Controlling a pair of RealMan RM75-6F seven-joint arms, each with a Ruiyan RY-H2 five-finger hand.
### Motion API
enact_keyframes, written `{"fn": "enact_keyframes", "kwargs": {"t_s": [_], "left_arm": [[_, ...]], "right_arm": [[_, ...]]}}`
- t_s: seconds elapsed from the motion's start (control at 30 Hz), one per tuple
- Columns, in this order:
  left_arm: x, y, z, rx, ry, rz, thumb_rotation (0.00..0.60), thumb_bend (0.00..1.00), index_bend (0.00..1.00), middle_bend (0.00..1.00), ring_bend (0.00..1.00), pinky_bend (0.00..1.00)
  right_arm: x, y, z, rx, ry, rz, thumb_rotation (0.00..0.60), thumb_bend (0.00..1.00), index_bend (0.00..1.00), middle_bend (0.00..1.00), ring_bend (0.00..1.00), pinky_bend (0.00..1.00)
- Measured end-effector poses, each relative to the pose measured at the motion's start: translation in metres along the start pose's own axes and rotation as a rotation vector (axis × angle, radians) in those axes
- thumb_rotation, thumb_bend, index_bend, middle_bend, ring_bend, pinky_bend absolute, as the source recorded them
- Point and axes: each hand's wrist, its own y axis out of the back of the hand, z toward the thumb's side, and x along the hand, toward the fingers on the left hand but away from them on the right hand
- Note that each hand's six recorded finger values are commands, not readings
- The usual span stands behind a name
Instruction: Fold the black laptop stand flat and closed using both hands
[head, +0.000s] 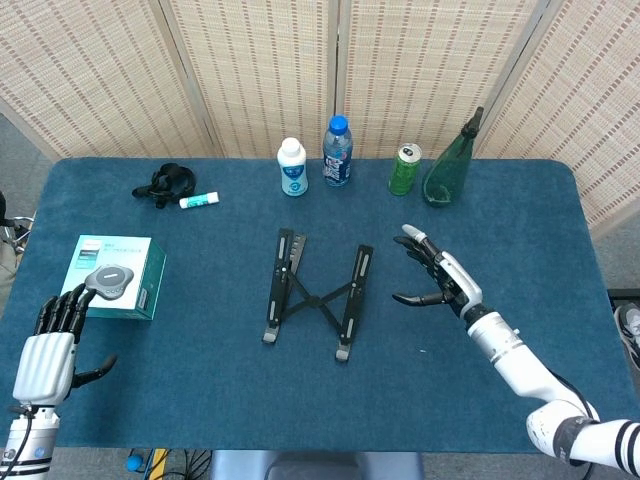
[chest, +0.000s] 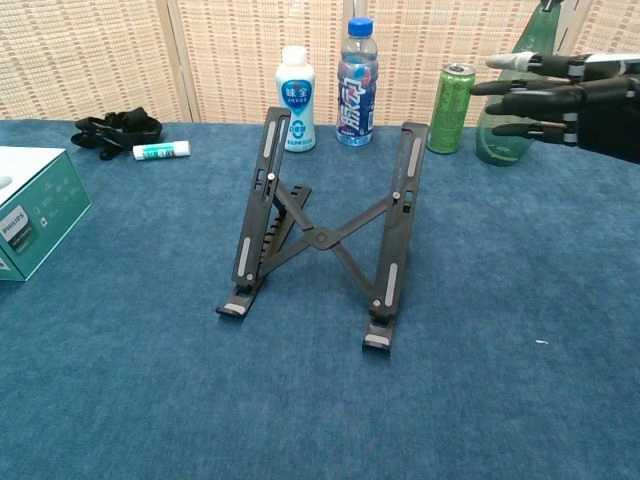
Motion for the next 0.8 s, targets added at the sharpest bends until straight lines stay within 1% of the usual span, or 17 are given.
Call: {"fn": "enact_keyframes", "kwargs": {"t_s": [0.17,0.3,0.63,0.7,0.8], "left_arm": [[-0.001,-0.001,-0.001,0.000,0.007,-0.004,0.600,0.15,0.04,0.01,0.00,0.00],[-0.001,-0.001,-0.002,0.002,0.012,-0.005,0.600,0.15,0.04,0.01,0.00,0.00],[-0.001,-0.002,-0.001,0.005,0.009,-0.012,0.600,0.15,0.04,0.01,0.00,0.00],[-0.001,-0.002,-0.001,0.006,0.009,-0.011,0.600,0.15,0.04,0.01,0.00,0.00],[-0.001,-0.002,-0.001,0.007,0.010,-0.012,0.600,0.15,0.04,0.01,0.00,0.00]], "right_arm": [[-0.022,-0.006,0.000,-0.075,-0.032,0.028,0.600,0.00,0.00,0.13,0.00,0.00],[-0.036,-0.010,-0.003,-0.093,-0.055,0.047,0.600,0.00,0.00,0.13,0.00,0.00],[-0.060,-0.027,-0.006,-0.182,-0.088,0.103,0.600,0.00,0.00,0.13,0.00,0.00],[-0.064,-0.031,-0.008,-0.188,-0.096,0.114,0.600,0.00,0.00,0.14,0.00,0.00],[-0.067,-0.035,-0.010,-0.200,-0.103,0.127,0.600,0.00,0.00,0.18,0.00,0.00]]}}
